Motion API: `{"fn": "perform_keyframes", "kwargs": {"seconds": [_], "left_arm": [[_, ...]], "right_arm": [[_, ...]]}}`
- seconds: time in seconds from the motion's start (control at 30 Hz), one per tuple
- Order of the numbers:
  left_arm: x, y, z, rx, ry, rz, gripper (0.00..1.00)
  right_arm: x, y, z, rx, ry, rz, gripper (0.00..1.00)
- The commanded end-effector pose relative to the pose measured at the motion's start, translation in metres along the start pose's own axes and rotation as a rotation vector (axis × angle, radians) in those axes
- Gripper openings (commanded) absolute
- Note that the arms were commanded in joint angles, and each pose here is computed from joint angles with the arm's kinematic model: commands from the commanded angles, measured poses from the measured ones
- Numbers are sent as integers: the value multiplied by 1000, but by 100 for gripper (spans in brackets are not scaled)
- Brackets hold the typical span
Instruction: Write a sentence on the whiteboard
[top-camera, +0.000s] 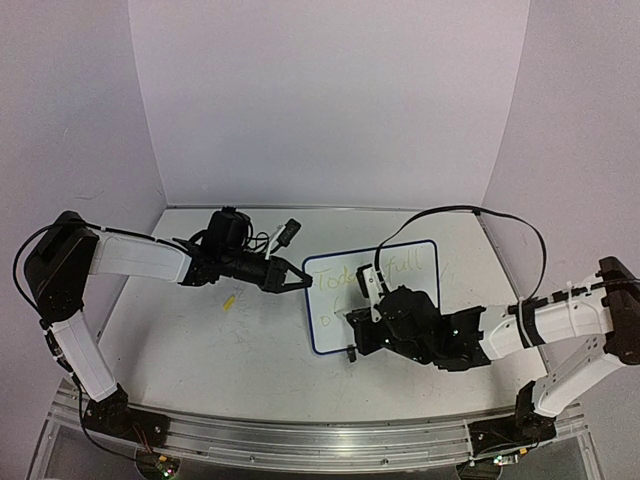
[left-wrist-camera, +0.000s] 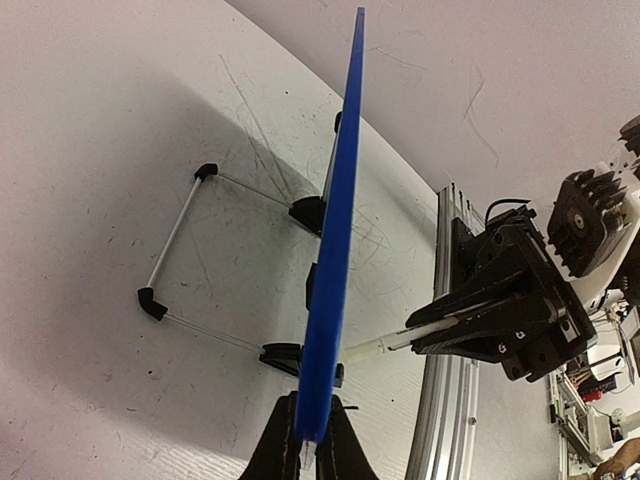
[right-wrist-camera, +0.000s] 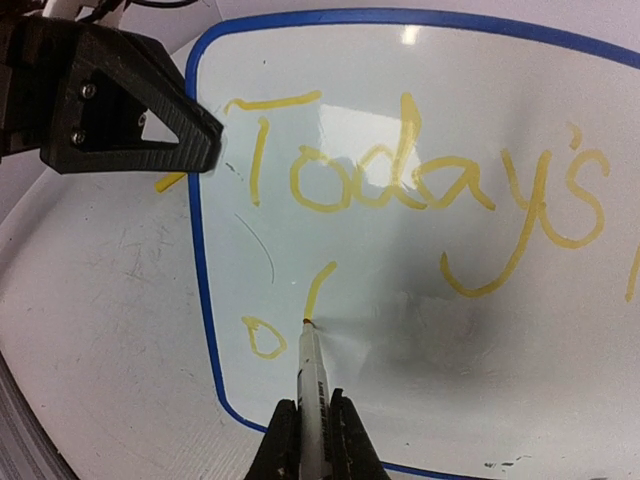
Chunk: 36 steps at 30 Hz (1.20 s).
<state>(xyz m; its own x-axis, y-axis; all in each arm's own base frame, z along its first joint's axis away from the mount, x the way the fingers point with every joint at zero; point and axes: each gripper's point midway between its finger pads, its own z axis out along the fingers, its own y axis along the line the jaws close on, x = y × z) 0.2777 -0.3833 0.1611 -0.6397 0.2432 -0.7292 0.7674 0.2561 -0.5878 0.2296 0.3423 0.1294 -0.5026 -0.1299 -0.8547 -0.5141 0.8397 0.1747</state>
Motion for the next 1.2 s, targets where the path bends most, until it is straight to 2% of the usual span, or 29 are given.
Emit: {"fn": "perform_keyframes", "kwargs": {"seconds": [0.0,0.47,0.63,0.83,1.17], "left_arm": [[-12,-6,-2,-18,-12,27,0],[-11,-6,-2,-19,-10,27,0],[-11,-5,-2,-23,-10,30,0],[-11,-5,-1,-20,-8,28,0],[-10,-4,-2,-25,-7,28,0]], "right_arm": [[24,-8,0,27,68,-49,0],[41,19,10,-28,115,-73,0],[20,29,3,-61,60,-43,0],[1,22,-17,-71,-7,-1,0],[-13,19,-7,-3,-51,0,0]]}}
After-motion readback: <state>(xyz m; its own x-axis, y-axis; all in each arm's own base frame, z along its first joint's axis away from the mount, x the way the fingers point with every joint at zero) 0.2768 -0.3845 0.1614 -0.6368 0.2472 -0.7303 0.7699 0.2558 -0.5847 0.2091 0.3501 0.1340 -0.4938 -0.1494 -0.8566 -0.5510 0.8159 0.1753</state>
